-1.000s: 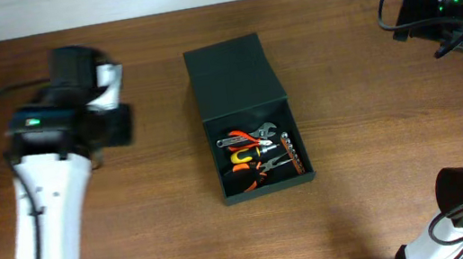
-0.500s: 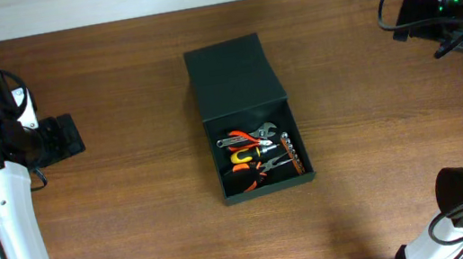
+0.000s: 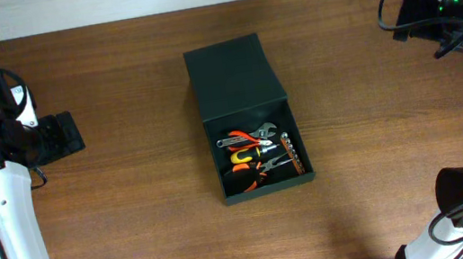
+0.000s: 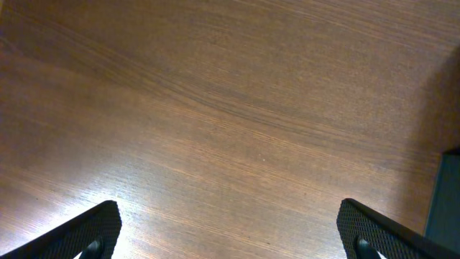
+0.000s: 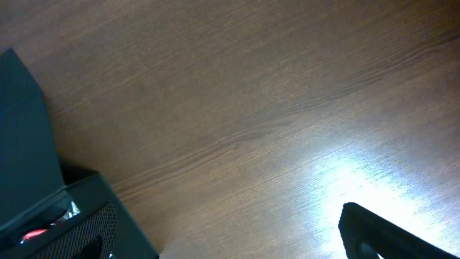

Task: Pack container
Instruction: 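Withdraw the left arm from the box to the left side, then move both grippers to the edges of the raised box lid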

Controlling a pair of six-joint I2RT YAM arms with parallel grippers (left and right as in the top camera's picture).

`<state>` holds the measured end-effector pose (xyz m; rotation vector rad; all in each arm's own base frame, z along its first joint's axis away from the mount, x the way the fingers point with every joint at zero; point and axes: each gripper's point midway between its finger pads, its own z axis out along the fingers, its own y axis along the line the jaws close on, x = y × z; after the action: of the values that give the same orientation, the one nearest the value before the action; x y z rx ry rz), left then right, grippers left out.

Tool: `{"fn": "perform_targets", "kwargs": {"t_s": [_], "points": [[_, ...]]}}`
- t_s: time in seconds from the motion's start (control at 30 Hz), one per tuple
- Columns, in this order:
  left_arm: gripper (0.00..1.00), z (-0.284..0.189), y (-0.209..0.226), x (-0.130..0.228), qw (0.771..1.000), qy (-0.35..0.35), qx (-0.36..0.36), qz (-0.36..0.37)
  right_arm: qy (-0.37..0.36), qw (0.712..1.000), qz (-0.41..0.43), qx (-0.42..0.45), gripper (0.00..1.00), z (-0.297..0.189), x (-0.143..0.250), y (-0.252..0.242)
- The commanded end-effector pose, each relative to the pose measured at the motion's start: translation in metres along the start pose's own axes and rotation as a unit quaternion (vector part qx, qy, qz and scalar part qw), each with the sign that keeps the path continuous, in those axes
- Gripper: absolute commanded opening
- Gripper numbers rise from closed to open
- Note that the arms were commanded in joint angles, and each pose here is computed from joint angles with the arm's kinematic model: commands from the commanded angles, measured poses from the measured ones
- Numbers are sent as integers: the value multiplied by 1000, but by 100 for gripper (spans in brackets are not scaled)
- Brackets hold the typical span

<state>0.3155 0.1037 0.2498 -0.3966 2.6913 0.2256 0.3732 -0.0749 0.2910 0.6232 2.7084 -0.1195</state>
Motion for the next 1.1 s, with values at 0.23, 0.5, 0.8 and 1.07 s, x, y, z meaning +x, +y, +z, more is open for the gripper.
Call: {"fn": "perform_targets", "kwargs": {"t_s": [0.23,0.5,0.8,1.07], "points": [[99,-9,1,-2,1000,-14,4,-7,-3,1000,4,-1,99,-3,0,-1],[99,-9,1,-2,1000,-14,4,-7,-3,1000,4,-1,99,-3,0,-1],[99,-9,-1,-8,1000,-27,9,-8,-34,999,8,-15,99,-4,-15,5],[99,-21,-50,-41,984,-94,154,-1,-27,996,5,-82,88,0,-19,30]]}}
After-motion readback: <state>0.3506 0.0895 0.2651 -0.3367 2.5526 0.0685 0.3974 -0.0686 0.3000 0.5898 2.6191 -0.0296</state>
